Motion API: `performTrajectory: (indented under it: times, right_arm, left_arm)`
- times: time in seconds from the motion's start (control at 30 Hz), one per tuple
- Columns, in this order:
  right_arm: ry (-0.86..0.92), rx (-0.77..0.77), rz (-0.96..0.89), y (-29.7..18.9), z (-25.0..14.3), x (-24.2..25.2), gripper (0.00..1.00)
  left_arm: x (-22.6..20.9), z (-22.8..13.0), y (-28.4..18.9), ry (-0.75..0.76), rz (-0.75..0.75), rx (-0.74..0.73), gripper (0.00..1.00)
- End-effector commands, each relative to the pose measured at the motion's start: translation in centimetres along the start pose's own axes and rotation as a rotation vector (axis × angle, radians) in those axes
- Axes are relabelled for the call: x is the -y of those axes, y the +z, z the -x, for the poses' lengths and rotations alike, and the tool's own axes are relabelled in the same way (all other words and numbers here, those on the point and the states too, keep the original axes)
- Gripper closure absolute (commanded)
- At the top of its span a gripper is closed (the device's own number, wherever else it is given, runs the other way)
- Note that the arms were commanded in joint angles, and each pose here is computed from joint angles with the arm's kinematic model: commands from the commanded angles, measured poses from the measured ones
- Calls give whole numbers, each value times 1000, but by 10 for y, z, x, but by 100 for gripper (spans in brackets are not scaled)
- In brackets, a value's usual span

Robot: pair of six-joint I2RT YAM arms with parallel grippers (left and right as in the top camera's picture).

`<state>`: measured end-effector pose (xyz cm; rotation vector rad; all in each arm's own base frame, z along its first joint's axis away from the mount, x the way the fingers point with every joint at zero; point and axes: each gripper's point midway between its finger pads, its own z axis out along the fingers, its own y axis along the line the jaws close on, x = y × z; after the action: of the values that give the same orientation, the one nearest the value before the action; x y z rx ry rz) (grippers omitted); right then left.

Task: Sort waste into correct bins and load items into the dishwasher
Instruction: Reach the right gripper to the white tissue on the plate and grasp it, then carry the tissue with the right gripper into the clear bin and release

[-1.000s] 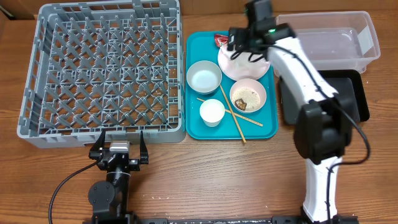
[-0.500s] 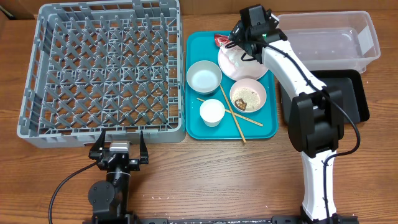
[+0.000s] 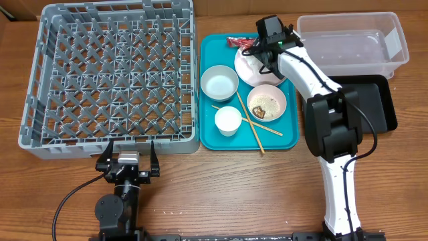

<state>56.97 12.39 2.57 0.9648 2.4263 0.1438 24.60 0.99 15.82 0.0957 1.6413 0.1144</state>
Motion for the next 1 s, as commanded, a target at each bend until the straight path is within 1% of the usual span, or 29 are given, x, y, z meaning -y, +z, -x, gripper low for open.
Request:
performTrajectory:
  times: [0.0, 0.03, 0.1, 0.17, 0.2, 0.33, 0.5, 0.53, 0.6, 0.63, 0.73, 0.77, 0.83, 0.97]
  right_arm:
    - [0, -19, -21, 10, -3, 7, 25]
    - [-11, -41, -20, 10, -7, 8, 46]
    - [-77, -78, 13, 10, -14, 2, 73]
    - [-132, -101, 41, 7, -17, -3, 91]
    - [-162, -114, 53, 4, -18, -6, 96]
    - [-185, -129, 55, -23, -9, -11, 96]
    - [-212, -135, 49, -88, 11, -14, 96]
    - [-213, -138, 45, -108, 15, -12, 96]
    - [-212, -134, 50, -129, 20, -11, 96]
    - [-211, -115, 66, -149, 30, -10, 96]
    - [-196, -59, 111, -181, 54, -9, 96]
    - [-176, -28, 118, -189, 67, -5, 96]
    - [-142, 41, 98, -196, 92, 6, 96]
    - [-64, 176, 11, -186, 143, 38, 96]
  left_arm:
    - [-2, -1, 0, 18, 10, 0, 0]
    - [-2, -1, 0, 18, 10, 0, 0]
    - [-2, -1, 0, 18, 10, 0, 0]
    - [-2, -1, 0, 18, 10, 0, 0]
    - [-2, -1, 0, 18, 10, 0, 0]
    - [-2, -1, 0, 18, 10, 0, 0]
    - [-2, -1, 0, 18, 10, 0, 0]
    - [-2, -1, 0, 18, 10, 0, 0]
    - [-2, -1, 0, 18, 10, 0, 0]
    - [-2, -1, 0, 18, 10, 0, 0]
    - [-2, -1, 0, 18, 10, 0, 0]
    - [-2, -1, 0, 18, 10, 0, 0]
    - [-2, -1, 0, 18, 10, 0, 0]
    - [-2, -1, 0, 18, 10, 0, 0]
